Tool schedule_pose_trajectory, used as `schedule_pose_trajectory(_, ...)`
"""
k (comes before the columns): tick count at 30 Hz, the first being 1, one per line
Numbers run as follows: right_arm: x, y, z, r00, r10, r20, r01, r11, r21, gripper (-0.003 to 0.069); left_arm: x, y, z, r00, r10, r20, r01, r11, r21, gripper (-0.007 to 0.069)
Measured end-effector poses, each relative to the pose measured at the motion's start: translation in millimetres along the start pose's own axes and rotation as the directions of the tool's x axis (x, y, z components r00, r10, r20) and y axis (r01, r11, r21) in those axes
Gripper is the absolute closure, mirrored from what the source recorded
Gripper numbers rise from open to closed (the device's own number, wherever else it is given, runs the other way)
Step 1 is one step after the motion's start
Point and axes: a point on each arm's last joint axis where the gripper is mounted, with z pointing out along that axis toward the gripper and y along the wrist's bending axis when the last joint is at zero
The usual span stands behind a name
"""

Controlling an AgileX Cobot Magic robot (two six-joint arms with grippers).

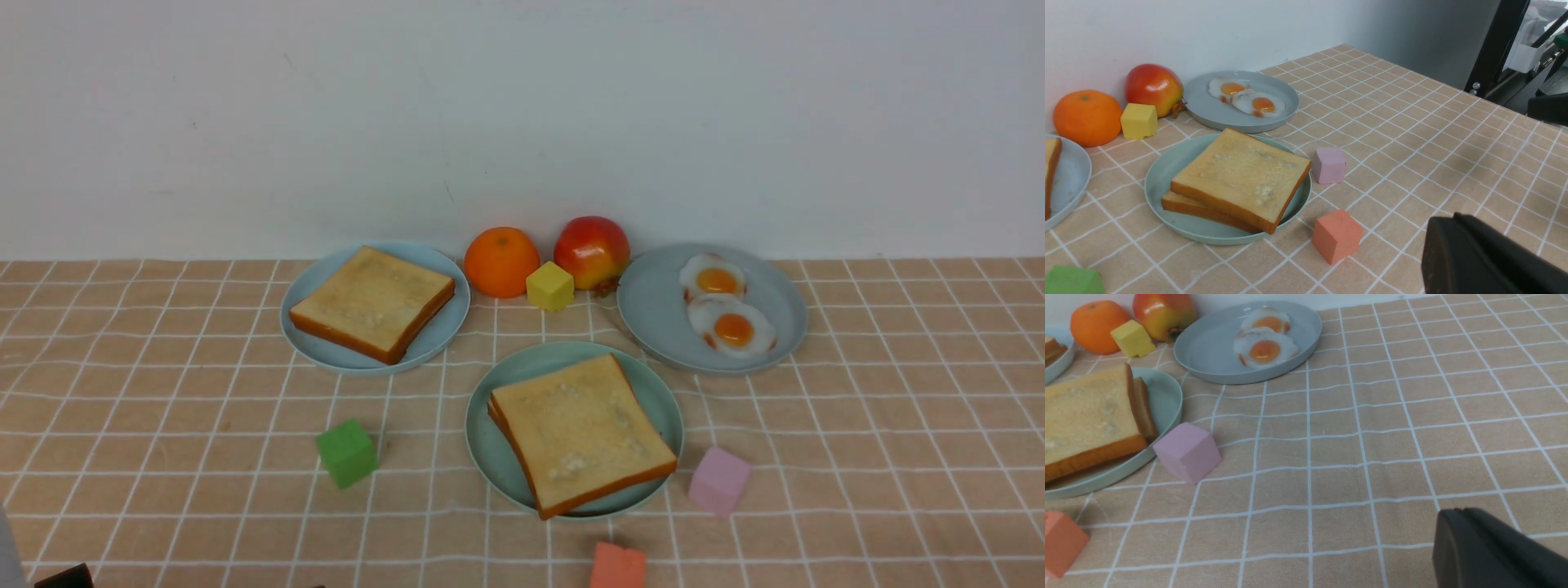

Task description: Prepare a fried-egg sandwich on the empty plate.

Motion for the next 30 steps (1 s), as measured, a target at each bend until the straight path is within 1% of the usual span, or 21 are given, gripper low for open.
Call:
schedule_pose_trajectory(9, 0.0, 0.0, 0.0, 1.0, 0.0, 0.0, 0.0, 1.0, 0.0, 0.0659, -0.4, 0.0, -0.5, 1.0, 0.001, 0.004, -0.001, 1.0, 0.0, 0.0621)
schedule_pose_trajectory(11, 0.0, 0.0, 0.0, 1.0, 0.001, 0.0, -0.001, 1.0, 0.0, 0.0659, -1.5, 1.3, -1.9, 1.0, 0.01, 0.016, -0.01, 1.0, -0.012, 0.0621)
schedule_pose_trajectory(14, 0.0, 0.0, 0.0, 1.0, 0.001, 0.0, -0.001, 1.0, 0.0, 0.0658, -3.4, 8.8, -6.9, 0.999, -0.005, 0.054, 0.01, 0.997, -0.083, 0.0634)
schedule_pose_trajectory(15, 0.0, 0.0, 0.0, 1.0, 0.001, 0.0, -0.001, 1.0, 0.0, 0.0658, -3.5, 15.3, -12.6, 0.996, -0.029, 0.086, 0.042, 0.988, -0.149, 0.0638)
schedule_pose_trajectory(17, 0.0, 0.0, 0.0, 1.0, 0.001, 0.0, -0.001, 1.0, 0.0, 0.0657, -2.2, 24.1, -23.7, 0.988, -0.051, 0.142, 0.087, 0.964, -0.252, 0.0638)
schedule_pose_trajectory(20, 0.0, 0.0, 0.0, 1.0, 0.001, 0.0, -0.001, 1.0, 0.0, 0.0655, 6.3, 34.2, -42.0, 0.974, -0.033, 0.223, 0.126, 0.901, -0.416, 0.0638)
schedule_pose_trajectory(21, 0.0, 0.0, 0.0, 1.0, 0.001, 0.0, -0.001, 1.0, 0.0, 0.0655, 10.4, 35.2, -45.7, 0.971, -0.026, 0.237, 0.131, 0.887, -0.443, 0.0638)
schedule_pose_trajectory(22, 0.0, 0.0, 0.0, 1.0, 0.001, 0.0, -0.001, 1.0, 0.0, 0.0653, 17.8, 38.1, -50.2, 0.967, -0.017, 0.252, 0.145, 0.856, -0.496, 0.0638)
schedule_pose_trajectory(25, 0.0, 0.0, 0.0, 1.0, 0.001, 0.0, -0.001, 1.0, 0.0, 0.0651, 40.7, 42.8, -58.0, 0.961, -0.022, 0.275, 0.187, 0.785, -0.59, 0.0638)
schedule_pose_trajectory(26, 0.0, 0.0, 0.0, 1.0, 0.001, 0.0, -0.001, 1.0, 0.0, 0.065, 45.0, 43.5, -58.8, 0.964, -0.041, 0.264, 0.199, 0.771, -0.605, 0.0638)
schedule_pose_trajectory(28, 0.1, 0.0, 0.0, 1.0, 0.001, -0.001, -0.001, 1.0, 0.0, 0.0647, 59.3, 45.8, -59.7, 0.972, -0.139, 0.189, 0.23, 0.72, -0.654, 0.0638)
schedule_pose_trajectory(30, 0.1, 0.0, 0.0, 1.0, 0.001, -0.001, -0.001, 1.0, 0.001, 0.0645, 71.1, 46.5, -60.0, 0.968, -0.221, 0.115, 0.239, 0.689, -0.684, 0.0638)
